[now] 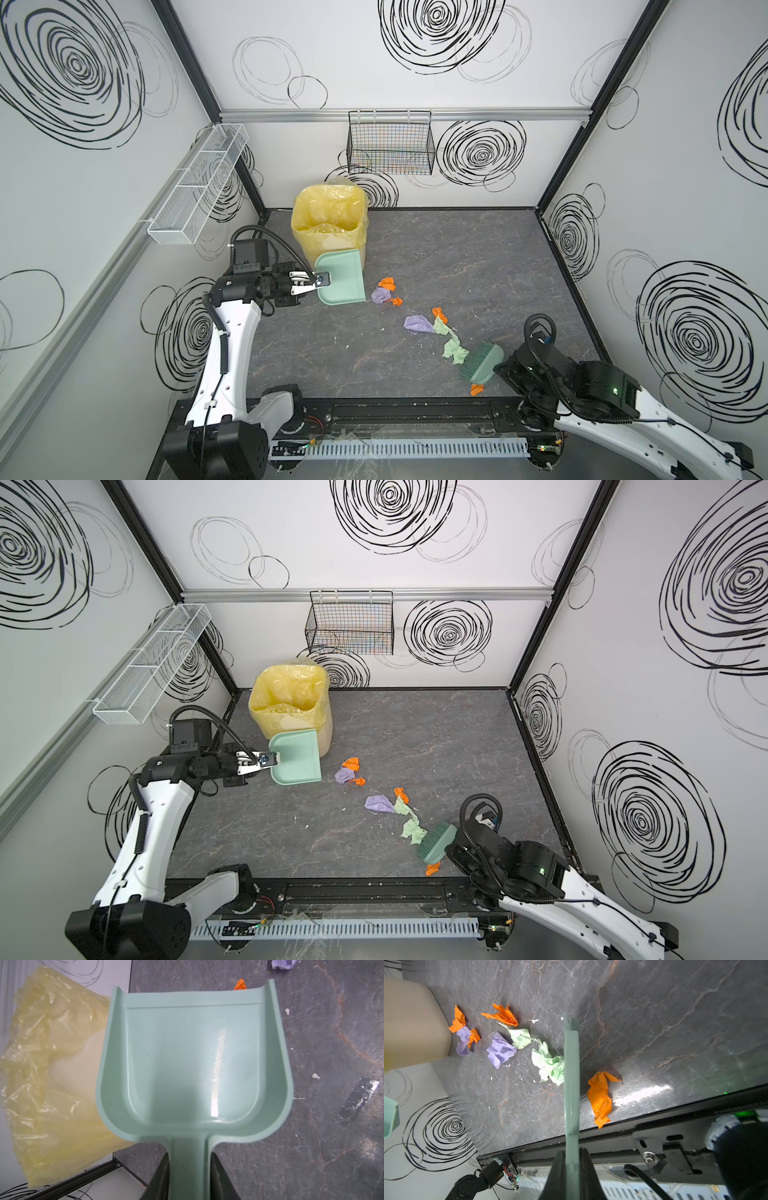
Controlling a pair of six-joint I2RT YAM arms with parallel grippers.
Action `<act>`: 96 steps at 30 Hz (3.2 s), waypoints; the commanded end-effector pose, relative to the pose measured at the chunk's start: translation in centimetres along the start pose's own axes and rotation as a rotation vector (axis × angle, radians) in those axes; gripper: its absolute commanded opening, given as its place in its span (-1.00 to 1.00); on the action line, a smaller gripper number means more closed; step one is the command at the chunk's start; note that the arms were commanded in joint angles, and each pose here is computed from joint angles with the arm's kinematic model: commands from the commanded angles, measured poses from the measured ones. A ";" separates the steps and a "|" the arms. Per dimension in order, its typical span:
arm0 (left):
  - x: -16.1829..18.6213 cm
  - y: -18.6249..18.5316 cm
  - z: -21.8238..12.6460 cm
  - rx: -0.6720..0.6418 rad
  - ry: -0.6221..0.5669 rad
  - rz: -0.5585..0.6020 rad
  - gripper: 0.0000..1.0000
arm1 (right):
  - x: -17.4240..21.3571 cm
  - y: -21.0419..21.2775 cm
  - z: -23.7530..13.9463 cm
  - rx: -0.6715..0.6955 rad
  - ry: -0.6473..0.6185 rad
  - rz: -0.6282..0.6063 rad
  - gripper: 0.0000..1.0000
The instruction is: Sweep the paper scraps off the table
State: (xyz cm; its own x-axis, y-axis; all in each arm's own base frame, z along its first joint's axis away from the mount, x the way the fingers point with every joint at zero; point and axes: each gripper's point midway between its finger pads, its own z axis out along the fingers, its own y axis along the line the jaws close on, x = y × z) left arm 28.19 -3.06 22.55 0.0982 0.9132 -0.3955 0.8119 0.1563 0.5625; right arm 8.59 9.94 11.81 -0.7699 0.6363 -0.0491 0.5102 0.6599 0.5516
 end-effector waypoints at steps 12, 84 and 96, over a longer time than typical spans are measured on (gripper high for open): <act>0.1 -0.8 0.8 0.009 -0.030 -0.012 -1.00 | -2.8 8.6 2.2 -0.145 -0.163 -0.080 -1.00; 2.2 -1.3 0.0 0.027 -0.029 -0.048 -1.00 | 2.3 -1.7 -2.1 -0.047 0.158 0.101 -1.00; 2.7 -1.4 0.2 0.028 -0.029 -0.046 -1.00 | 1.8 -3.3 -0.1 0.011 0.125 0.236 -1.00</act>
State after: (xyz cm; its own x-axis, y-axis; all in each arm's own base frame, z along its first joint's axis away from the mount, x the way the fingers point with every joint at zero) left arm 27.54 -0.98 20.39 0.0592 0.8972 -0.4376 0.8331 0.1971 0.5168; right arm 6.23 10.26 12.13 -0.7233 0.6691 0.1704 0.6114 0.5060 0.6084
